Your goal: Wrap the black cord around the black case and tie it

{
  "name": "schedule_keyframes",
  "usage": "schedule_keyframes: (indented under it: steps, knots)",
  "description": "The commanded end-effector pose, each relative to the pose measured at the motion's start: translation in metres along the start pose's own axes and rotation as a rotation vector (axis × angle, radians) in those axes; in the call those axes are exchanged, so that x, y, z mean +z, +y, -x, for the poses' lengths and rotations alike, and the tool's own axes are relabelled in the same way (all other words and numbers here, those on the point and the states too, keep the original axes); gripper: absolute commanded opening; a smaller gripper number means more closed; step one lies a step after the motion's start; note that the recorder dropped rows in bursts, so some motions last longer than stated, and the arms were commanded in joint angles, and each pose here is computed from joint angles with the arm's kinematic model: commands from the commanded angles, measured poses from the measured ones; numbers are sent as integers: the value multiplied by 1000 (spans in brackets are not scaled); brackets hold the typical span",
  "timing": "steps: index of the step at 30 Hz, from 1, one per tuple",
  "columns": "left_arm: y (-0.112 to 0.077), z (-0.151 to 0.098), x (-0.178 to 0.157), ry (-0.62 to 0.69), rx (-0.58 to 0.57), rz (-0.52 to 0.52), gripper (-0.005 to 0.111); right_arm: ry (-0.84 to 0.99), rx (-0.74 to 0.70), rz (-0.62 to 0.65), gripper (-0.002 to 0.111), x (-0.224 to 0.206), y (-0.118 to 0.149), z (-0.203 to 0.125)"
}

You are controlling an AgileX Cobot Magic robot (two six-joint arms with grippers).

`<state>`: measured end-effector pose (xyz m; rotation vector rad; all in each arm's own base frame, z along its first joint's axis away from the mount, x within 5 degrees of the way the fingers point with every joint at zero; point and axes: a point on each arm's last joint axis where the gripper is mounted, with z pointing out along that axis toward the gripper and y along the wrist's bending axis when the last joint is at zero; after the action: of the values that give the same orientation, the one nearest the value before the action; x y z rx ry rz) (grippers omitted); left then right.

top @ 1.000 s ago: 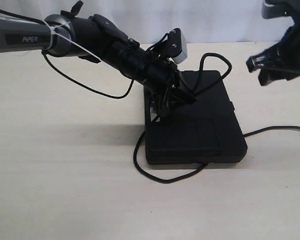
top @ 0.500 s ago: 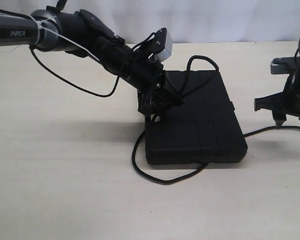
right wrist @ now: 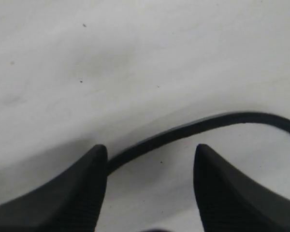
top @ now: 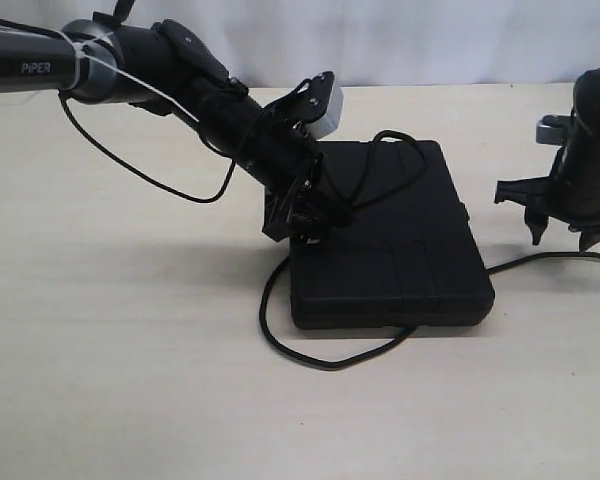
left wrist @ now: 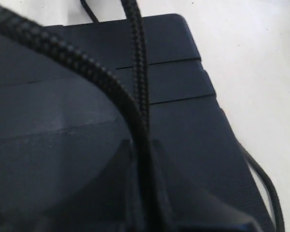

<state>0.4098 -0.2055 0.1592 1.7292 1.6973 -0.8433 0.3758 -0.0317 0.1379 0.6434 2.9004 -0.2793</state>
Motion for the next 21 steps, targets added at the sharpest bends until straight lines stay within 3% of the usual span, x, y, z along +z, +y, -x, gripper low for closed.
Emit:
schedule_keyframes:
  steps: [1, 12, 18, 21]
  knots:
    - [6, -3, -1, 23, -27, 75, 0, 57, 191, 49, 51, 8, -14, 4]
    - [4, -3, -1, 21, -27, 61, 0, 25, 343, 96, 51, 22, -12, -2]
    - [4, -3, -1, 21, -27, 61, 0, 40, 358, 91, 29, 27, -11, -3]
    - [4, -3, -1, 21, -27, 61, 0, 57, 357, 85, 24, 36, -10, -5]
